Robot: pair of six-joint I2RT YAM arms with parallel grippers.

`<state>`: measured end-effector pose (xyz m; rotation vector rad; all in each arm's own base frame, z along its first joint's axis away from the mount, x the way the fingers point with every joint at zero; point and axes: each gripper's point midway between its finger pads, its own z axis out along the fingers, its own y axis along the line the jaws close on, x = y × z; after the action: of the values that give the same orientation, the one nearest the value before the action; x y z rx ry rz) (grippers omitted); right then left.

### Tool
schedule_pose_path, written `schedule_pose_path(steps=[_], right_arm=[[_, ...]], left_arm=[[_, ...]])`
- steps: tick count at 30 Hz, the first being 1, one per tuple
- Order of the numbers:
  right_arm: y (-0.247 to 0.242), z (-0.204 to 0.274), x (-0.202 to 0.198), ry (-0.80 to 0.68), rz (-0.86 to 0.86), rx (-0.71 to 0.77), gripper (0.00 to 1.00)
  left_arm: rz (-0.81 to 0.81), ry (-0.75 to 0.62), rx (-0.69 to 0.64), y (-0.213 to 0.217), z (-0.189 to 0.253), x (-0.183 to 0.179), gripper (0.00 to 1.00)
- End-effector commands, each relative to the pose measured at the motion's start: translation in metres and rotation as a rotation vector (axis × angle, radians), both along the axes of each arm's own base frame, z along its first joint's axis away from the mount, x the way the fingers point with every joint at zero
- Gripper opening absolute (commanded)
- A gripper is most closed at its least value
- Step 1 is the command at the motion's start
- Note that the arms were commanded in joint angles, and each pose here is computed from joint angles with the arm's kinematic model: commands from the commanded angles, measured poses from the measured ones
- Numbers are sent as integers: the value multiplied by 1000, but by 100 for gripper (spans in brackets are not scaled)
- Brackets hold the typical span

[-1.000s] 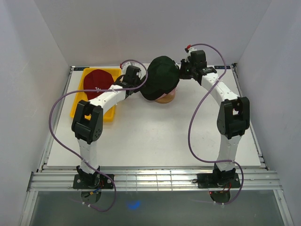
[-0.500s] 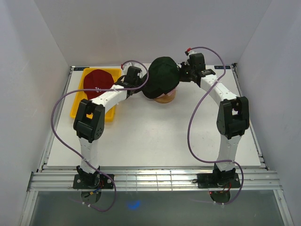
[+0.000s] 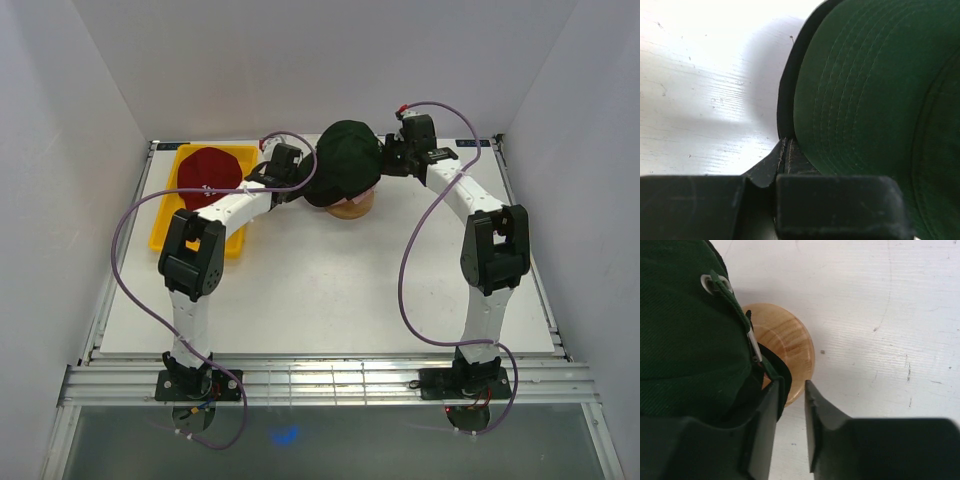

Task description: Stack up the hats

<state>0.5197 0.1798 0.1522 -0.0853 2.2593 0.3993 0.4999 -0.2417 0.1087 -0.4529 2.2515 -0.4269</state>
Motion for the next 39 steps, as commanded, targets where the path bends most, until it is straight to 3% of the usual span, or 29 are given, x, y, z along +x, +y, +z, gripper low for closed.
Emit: schedule_pose_path(steps=[1, 7, 10, 19, 26, 31, 34, 39], right_arm=[[-27, -48, -33, 194, -29, -114, 36], [-24, 6, -14, 120, -26, -71, 61], [-23, 23, -9, 114, -19, -36, 67], [-26, 52, -8, 93, -32, 64, 67], [-30, 67, 1, 73, -39, 129, 67], [-27, 85, 11, 45, -34, 176, 70], [-24, 89, 15, 45, -27, 193, 73], [-22, 80, 20, 71, -15, 219, 79]], left_arm=[[-30, -25, -15, -12, 15, 1, 2], [-33, -48, 23, -4, 33, -1, 2], [-34, -70, 45, 0, 48, -1, 2], [-28, -122, 102, 23, 90, -21, 2], [-79, -257, 71, 19, 161, -23, 5], [-204, -426, 1, -8, 214, -14, 26], [-279, -484, -8, -27, 223, -6, 36], [-356, -590, -44, -58, 238, 9, 45]])
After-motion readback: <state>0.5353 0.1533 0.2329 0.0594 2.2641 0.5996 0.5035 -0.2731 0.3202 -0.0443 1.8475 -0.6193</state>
